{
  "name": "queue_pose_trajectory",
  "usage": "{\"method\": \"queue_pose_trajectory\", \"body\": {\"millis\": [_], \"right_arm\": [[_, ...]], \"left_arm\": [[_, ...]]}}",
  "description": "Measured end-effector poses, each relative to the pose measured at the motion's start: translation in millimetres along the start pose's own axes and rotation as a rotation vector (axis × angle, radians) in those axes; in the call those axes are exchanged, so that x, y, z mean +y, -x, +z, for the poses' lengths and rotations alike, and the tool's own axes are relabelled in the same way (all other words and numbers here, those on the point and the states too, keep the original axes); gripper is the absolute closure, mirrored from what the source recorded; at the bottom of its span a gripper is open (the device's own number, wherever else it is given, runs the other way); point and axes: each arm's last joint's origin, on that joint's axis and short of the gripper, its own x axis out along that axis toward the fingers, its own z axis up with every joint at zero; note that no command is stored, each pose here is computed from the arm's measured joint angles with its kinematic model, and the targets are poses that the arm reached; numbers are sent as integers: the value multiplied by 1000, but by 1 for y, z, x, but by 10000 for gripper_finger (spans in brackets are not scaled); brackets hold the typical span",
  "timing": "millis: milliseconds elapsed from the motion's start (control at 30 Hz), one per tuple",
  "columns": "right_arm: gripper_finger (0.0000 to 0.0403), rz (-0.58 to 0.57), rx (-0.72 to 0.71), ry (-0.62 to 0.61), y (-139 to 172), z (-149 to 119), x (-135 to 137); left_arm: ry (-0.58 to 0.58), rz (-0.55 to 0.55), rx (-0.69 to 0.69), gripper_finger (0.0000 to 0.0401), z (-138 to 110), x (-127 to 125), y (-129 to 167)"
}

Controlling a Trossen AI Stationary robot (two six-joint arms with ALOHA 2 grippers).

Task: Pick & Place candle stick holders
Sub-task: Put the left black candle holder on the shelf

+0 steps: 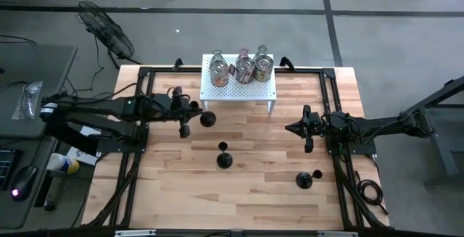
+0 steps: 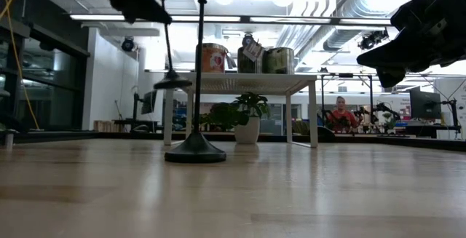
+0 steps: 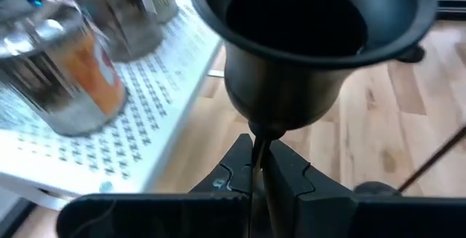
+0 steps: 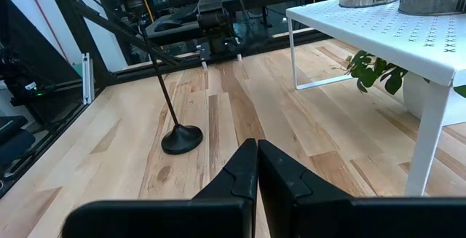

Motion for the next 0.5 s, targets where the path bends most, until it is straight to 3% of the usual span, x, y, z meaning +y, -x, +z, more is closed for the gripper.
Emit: {"method": "queue_pose_trajectory", "body": {"millis": [300, 500], "right_arm": [[398, 0, -1, 0, 0, 0, 0], [398, 0, 0, 0, 0, 0, 0]], "left_arm": [[-80, 88, 88, 394, 64, -2, -6], [-35, 179, 111, 394, 99, 17, -14]]}}
